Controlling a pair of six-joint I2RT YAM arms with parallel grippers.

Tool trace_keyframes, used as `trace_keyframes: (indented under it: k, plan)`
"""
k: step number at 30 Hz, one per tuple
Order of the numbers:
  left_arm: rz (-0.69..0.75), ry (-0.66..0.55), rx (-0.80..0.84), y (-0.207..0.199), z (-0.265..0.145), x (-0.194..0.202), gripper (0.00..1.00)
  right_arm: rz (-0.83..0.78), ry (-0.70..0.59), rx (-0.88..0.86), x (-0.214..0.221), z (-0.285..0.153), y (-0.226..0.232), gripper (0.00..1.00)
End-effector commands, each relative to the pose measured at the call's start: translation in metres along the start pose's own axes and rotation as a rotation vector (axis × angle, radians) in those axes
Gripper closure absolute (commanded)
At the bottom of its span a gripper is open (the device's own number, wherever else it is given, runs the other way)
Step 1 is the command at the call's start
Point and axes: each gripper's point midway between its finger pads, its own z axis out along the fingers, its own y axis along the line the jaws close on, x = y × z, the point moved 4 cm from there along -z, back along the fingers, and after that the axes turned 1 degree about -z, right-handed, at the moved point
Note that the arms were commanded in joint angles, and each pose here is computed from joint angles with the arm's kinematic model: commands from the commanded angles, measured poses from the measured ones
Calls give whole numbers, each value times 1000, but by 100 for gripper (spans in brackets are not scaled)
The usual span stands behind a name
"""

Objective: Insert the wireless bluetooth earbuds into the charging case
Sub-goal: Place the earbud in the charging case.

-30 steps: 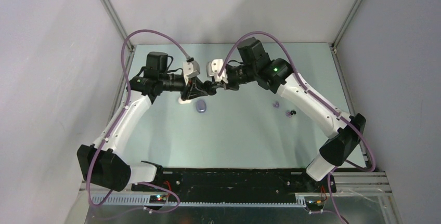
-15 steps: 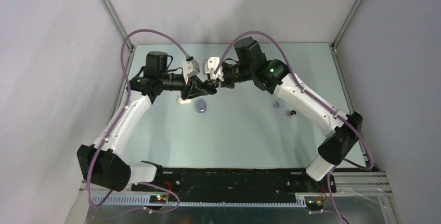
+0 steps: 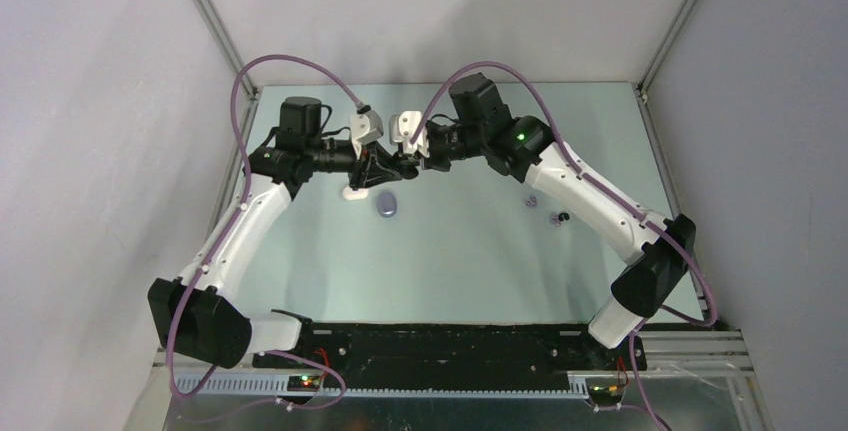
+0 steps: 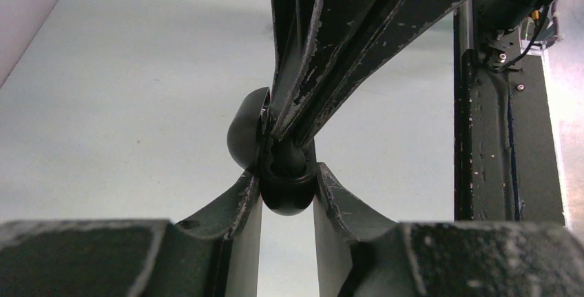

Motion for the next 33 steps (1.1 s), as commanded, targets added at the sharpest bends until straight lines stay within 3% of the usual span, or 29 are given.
trace_keyframes:
  k: [1, 13, 19, 27, 33]
  plan:
    - [75, -62, 2, -4, -6, -28, 100, -32, -35, 19, -11, -1, -3, 100]
    - [69, -72, -1, -3, -6, -31, 100, 12, -59, -11, -12, 4, 3, 100]
    - [63, -69, -7, -1, -5, -29, 100, 54, -55, 11, -11, 0, 0, 93]
    - [54, -65, -11, -1, -4, -26, 100, 77, -136, 59, -39, -36, -5, 66]
    - [50, -62, -11, 1, -3, -25, 100, 153, -169, 100, -45, -68, -11, 60]
